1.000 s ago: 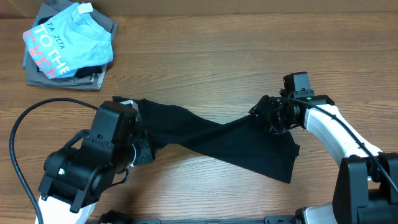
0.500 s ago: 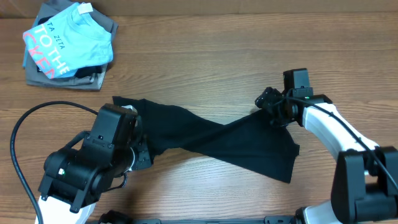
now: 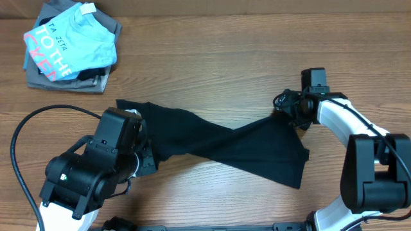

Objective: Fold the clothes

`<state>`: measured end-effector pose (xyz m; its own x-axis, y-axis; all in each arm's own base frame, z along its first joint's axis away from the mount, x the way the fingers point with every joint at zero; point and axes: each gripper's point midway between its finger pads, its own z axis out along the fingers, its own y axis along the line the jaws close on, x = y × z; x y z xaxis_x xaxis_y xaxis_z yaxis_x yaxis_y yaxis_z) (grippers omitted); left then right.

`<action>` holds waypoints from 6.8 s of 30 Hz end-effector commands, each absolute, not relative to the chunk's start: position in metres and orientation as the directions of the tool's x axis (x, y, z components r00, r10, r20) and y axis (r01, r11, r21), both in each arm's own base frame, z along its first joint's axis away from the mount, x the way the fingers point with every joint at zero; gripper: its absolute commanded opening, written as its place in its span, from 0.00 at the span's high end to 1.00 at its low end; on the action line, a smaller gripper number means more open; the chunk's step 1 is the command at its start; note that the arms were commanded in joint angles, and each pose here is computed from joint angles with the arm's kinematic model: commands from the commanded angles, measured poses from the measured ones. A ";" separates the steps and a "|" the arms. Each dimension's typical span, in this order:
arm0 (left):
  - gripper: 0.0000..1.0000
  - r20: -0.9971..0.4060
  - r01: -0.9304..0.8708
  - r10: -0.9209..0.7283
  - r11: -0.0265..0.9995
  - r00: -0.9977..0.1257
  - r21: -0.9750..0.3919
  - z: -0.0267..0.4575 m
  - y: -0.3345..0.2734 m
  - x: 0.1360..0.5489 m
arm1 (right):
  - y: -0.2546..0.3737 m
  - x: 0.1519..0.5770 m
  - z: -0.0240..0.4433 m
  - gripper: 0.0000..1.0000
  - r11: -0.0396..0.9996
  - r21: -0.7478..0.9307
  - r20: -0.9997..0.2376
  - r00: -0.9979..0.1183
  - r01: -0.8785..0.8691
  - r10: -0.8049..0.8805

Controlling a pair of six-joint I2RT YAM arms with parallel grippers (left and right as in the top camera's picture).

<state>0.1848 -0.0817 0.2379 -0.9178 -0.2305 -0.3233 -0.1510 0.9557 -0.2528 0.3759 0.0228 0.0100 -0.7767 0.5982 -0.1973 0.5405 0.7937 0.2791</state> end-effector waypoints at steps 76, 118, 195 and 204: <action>0.96 -0.874 0.234 -0.285 0.888 -0.393 -0.395 0.517 -0.059 0.146 | 0.023 0.282 0.410 0.96 0.788 0.531 -0.636 -0.467 0.312 0.614; 0.00 -0.812 -0.131 -0.094 0.991 -0.577 -0.022 0.250 -0.116 0.600 | -0.081 0.525 0.215 0.00 0.715 0.228 -0.552 -0.517 0.661 0.654; 0.00 0.214 -0.277 -0.243 0.949 -0.946 -0.149 0.041 -0.077 0.153 | 0.012 0.219 0.082 0.00 0.714 0.228 0.011 -0.735 0.662 0.678; 0.24 0.266 -0.268 -0.231 0.957 -0.936 -0.112 0.014 -0.077 0.161 | 0.002 0.219 0.077 0.00 0.713 0.182 -0.017 -0.723 0.677 0.691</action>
